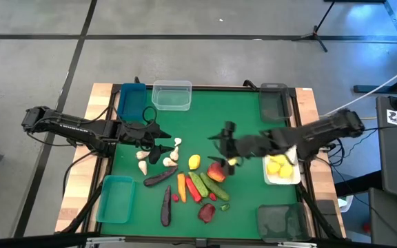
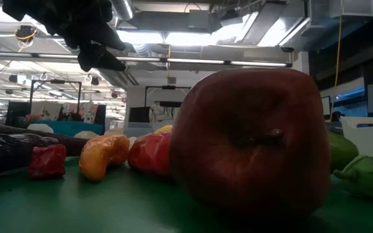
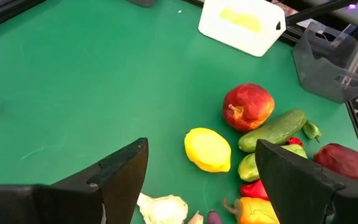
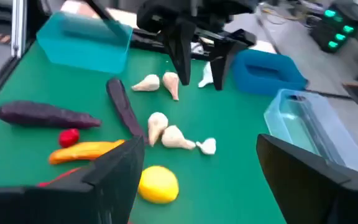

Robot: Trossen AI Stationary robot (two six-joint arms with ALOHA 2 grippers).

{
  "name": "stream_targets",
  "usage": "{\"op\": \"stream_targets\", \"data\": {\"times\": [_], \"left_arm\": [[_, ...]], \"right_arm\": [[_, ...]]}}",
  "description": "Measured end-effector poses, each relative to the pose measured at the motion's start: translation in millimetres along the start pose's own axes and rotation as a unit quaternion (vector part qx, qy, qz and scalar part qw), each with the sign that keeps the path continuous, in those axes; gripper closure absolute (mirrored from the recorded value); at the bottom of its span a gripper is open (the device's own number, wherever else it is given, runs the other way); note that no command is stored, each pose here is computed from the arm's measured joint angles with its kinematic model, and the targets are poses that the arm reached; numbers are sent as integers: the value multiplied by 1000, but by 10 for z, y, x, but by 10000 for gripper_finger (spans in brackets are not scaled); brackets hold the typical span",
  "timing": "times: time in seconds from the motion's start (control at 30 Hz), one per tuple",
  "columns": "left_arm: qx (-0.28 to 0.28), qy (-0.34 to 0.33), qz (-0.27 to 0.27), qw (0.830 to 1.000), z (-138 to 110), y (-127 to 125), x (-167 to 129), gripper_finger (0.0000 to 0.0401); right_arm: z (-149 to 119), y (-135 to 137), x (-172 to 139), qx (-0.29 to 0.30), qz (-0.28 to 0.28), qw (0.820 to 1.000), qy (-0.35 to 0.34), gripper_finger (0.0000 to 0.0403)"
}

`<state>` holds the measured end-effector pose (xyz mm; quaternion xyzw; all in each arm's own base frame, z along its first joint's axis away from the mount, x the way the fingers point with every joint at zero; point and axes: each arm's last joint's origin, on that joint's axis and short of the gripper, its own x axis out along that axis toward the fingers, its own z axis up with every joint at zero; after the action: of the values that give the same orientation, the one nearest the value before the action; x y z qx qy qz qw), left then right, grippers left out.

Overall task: Sort produce into baskets
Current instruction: Put the yellow lemon into the white bin

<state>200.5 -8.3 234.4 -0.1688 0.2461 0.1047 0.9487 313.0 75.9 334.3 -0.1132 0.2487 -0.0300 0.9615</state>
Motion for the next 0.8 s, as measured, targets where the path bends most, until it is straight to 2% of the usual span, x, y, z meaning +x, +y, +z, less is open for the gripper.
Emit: {"op": "stream_targets", "data": {"times": [0.23, 0.33, 0.47, 0.63, 0.8], "left_arm": [[9, 14, 6, 1000, -28, 13, 0, 111], [10, 16, 7, 1000, -30, 13, -1, 111], [16, 23, 10, 1000, -44, 20, -2, 111], [21, 22, 10, 999, -41, 20, -1, 111], [20, 20, 9, 1000, -38, 19, -1, 111]], "right_arm": [[-287, -274, 731, -25, 87, 995, 43, 93], [-472, -315, 1022, -27, 119, 990, 69, 93], [-680, -307, 1336, -65, 147, 984, 79, 93], [-868, -198, 1576, -106, 196, 971, 84, 93], [-920, -153, 1695, -126, 219, 965, 70, 93]]}}
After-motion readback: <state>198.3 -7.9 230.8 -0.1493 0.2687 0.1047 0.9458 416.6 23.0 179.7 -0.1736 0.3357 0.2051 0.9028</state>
